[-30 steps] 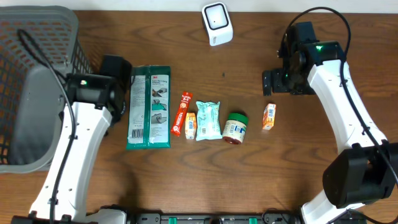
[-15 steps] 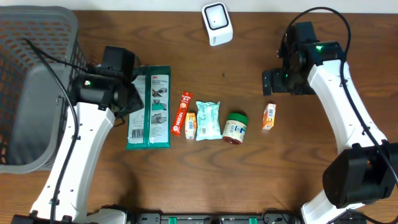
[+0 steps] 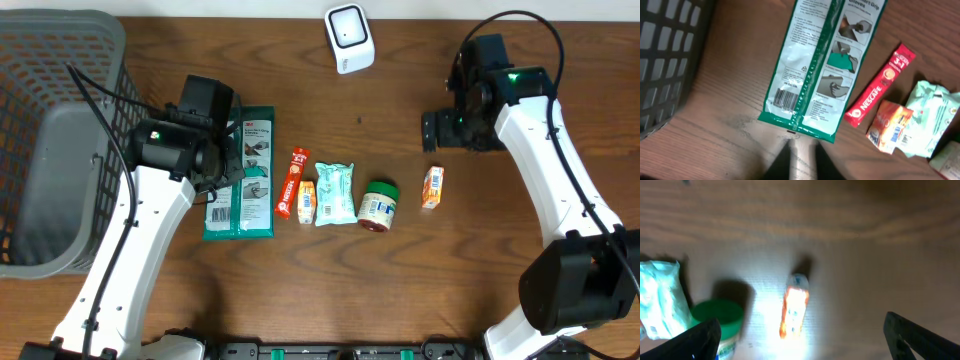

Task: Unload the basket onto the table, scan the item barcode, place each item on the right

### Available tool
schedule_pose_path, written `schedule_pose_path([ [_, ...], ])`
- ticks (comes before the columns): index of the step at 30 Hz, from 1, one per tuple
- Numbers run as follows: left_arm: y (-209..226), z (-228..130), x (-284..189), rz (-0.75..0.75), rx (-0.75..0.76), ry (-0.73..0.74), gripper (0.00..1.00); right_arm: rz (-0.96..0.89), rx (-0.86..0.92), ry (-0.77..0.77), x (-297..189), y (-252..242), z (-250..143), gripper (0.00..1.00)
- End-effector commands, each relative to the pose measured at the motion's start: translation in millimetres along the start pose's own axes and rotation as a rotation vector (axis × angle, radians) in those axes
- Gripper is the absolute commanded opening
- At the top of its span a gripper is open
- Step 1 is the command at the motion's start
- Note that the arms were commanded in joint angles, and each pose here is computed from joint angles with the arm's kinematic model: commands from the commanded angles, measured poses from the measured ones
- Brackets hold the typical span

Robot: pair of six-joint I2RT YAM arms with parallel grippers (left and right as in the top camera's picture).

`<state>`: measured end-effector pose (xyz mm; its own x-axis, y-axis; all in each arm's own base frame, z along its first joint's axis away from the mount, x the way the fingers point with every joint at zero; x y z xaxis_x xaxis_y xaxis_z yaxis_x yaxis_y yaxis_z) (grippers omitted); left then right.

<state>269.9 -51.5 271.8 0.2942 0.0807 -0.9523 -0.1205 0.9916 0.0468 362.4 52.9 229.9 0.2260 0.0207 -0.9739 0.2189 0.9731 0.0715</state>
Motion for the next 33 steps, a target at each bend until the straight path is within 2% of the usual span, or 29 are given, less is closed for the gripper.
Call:
schedule_pose_path([
  [1,-2.7,-2.3,-1.0,-0.033,0.022,0.010,0.08,0.052,0.018,-0.072,-4.0,4.8,10.5,0.99],
  [9,-4.6,-2.9,-1.1,-0.056,0.046,0.017,0.11,0.067,0.018,-0.109,-4.7,7.1,16.2,0.99],
  [15,-5.7,-6.8,-1.3,-0.075,0.049,0.045,0.11,0.190,0.044,-0.036,-5.5,16.5,9.3,0.99],
  [16,-6.3,-7.5,-1.4,-0.084,0.050,0.051,0.13,0.187,0.044,-0.032,-5.9,16.1,8.5,0.97],
  [17,-6.8,-8.1,-1.5,-0.090,0.050,0.056,0.17,0.182,0.046,-0.023,-6.0,15.0,7.0,0.89],
  [18,-7.0,-8.1,-1.5,-0.092,0.050,0.056,0.17,0.176,0.048,-0.009,-5.8,13.9,4.9,0.82],
  [19,-6.9,-8.1,-1.5,-0.092,0.050,0.056,0.25,0.168,0.049,0.007,-5.5,12.7,2.4,0.76],
  [21,-6.9,-8.1,-1.5,-0.092,0.050,0.056,0.34,0.148,0.051,0.032,-5.0,10.4,-1.9,0.64],
  [22,-6.9,-8.1,-1.5,-0.092,0.049,0.056,0.44,0.137,0.052,0.041,-4.9,9.2,-3.5,0.63],
  [23,-7.0,-8.0,-1.5,-0.092,0.049,0.056,0.64,0.112,0.054,0.054,-4.7,6.6,-6.0,0.63],
  [24,-7.0,-8.0,-1.5,-0.092,0.049,0.056,0.71,0.100,0.054,0.059,-4.6,5.4,-7.1,0.64],
  [26,-6.9,-8.1,-1.5,-0.092,0.049,0.056,0.75,0.092,0.055,0.074,-4.6,4.4,-9.4,0.68],
  [28,-6.9,-8.1,-1.5,-0.092,0.049,0.056,0.82,0.088,0.055,0.085,-4.7,3.8,-11.3,0.82],
  [29,-6.9,-8.1,-1.5,-0.092,0.049,0.056,0.83,0.086,0.055,0.091,-4.8,3.7,-12.3,0.95],
  [30,-6.9,-8.1,-1.5,-0.092,0.049,0.056,0.84,0.083,0.055,0.096,-4.8,3.4,-13.1,0.99],
  [33,-6.9,-8.1,-1.5,-0.092,0.049,0.056,0.84,0.078,0.074,0.106,-2.8,2.6,-14.8,0.99],
])
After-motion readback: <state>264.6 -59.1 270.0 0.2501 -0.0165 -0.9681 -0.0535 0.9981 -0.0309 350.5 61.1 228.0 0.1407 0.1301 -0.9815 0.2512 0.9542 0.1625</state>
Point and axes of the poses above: each gripper's point midway between its finger pads, its own x axis out along the fingers, its own y axis along the line the jaws close on, z = x × y, the point moved 9 cm from there along -x, back along the fingers, and after that the axes turned 13 degrees about x, right-handed, at the moved point
